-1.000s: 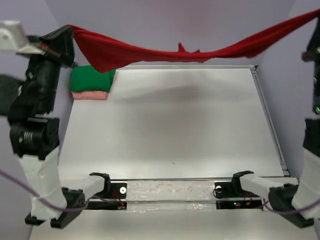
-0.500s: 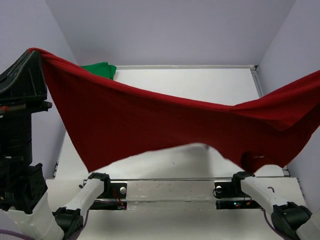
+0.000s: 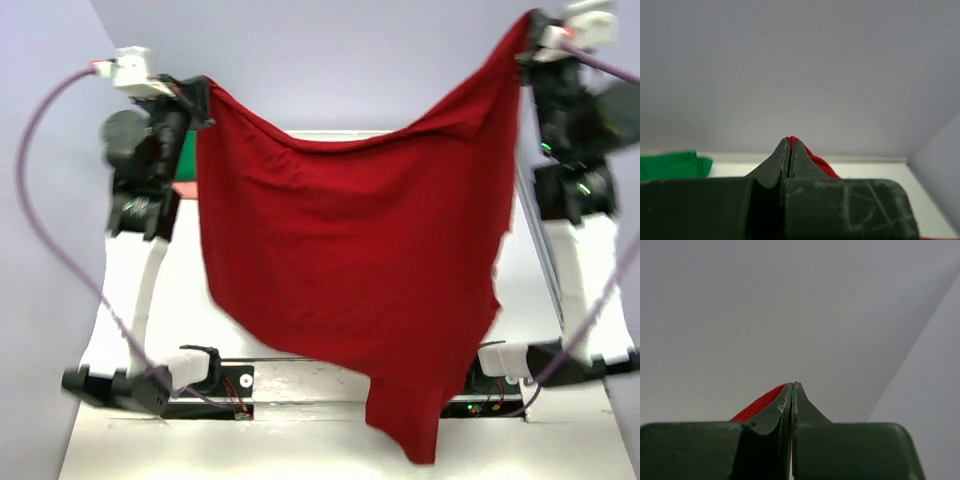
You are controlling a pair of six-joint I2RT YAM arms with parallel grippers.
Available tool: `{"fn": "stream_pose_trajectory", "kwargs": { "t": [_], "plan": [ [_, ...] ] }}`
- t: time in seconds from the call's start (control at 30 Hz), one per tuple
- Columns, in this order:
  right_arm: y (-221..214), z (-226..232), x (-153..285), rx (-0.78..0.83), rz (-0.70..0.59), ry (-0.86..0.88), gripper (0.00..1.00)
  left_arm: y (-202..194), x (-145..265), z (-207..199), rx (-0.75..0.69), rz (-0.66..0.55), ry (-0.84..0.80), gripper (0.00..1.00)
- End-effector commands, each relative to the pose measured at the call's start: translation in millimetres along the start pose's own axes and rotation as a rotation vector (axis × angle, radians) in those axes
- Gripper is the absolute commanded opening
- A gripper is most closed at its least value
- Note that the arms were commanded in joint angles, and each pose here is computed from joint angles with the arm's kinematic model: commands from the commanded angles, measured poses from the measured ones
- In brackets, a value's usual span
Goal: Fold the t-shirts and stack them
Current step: Flatten the tshirt out, then fold the tshirt
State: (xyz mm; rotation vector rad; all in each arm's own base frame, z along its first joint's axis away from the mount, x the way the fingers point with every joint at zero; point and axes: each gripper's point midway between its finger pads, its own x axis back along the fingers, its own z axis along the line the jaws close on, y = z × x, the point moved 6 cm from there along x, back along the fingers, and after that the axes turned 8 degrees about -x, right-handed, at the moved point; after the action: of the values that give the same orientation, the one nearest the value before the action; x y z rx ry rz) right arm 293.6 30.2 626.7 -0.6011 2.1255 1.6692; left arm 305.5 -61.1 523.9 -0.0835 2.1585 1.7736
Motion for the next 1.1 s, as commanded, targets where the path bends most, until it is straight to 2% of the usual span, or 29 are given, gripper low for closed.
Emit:
{"fn": "stream_pose_trajectory", "kwargs": {
  "t": [0.0, 0.07, 0.1, 0.13, 0.17, 0.2, 0.3, 0.33, 0.47, 0.57, 0.6, 0.7, 0.97, 1.07],
  "plan": [
    [-114, 11, -48, 0.09, 0.156, -0.047, 0.0, -76, -45, 26, 0.03, 0.005, 0.063, 0.0],
    [-160, 12, -60, 0.1, 0.223, -0.051, 0.0, -113, -59, 37, 0.06, 0.058, 0.084, 0.0],
    [-200, 23, -68, 0.098, 0.291, -0.026, 0.0, -149, -72, 46, 0.069, 0.136, 0.103, 0.0],
    [-216, 19, -72, 0.097, 0.298, -0.041, 0.0, -162, -77, 47, 0.082, 0.177, 0.082, 0.0],
    [-235, 20, -75, 0.096, 0.326, -0.037, 0.0, -191, -85, 52, 0.08, 0.224, 0.076, 0.0],
    [-270, 22, -78, 0.098, 0.383, -0.03, 0.0, -206, -92, 54, 0.078, 0.233, 0.079, 0.0],
    [-307, 23, -84, 0.083, 0.444, -0.018, 0.0, -254, -121, 69, 0.104, 0.334, 0.104, 0.0],
    [-333, 22, -84, 0.078, 0.484, -0.013, 0.0, -262, -127, 67, 0.109, 0.364, 0.074, 0.0],
    [-377, 13, -88, 0.04, 0.555, -0.01, 0.0, -298, -152, 69, 0.11, 0.414, 0.026, 0.0],
    [-388, 3, -95, 0.02, 0.564, -0.014, 0.0, -317, -171, 70, 0.114, 0.441, 0.002, 0.0],
    [-404, 6, -96, 0.01, 0.59, -0.012, 0.0, -324, -179, 72, 0.118, 0.447, 0.003, 0.0],
    [-408, 7, -101, -0.014, 0.59, 0.025, 0.0, -333, -183, 66, 0.128, 0.466, -0.036, 0.0],
    [-426, 15, -83, -0.033, 0.679, 0.057, 0.0, -337, -185, 69, 0.09, 0.491, -0.004, 0.0],
    [-419, 15, -74, -0.048, 0.704, 0.056, 0.0, -337, -182, 72, 0.086, 0.497, 0.019, 0.0]
  ]
}}
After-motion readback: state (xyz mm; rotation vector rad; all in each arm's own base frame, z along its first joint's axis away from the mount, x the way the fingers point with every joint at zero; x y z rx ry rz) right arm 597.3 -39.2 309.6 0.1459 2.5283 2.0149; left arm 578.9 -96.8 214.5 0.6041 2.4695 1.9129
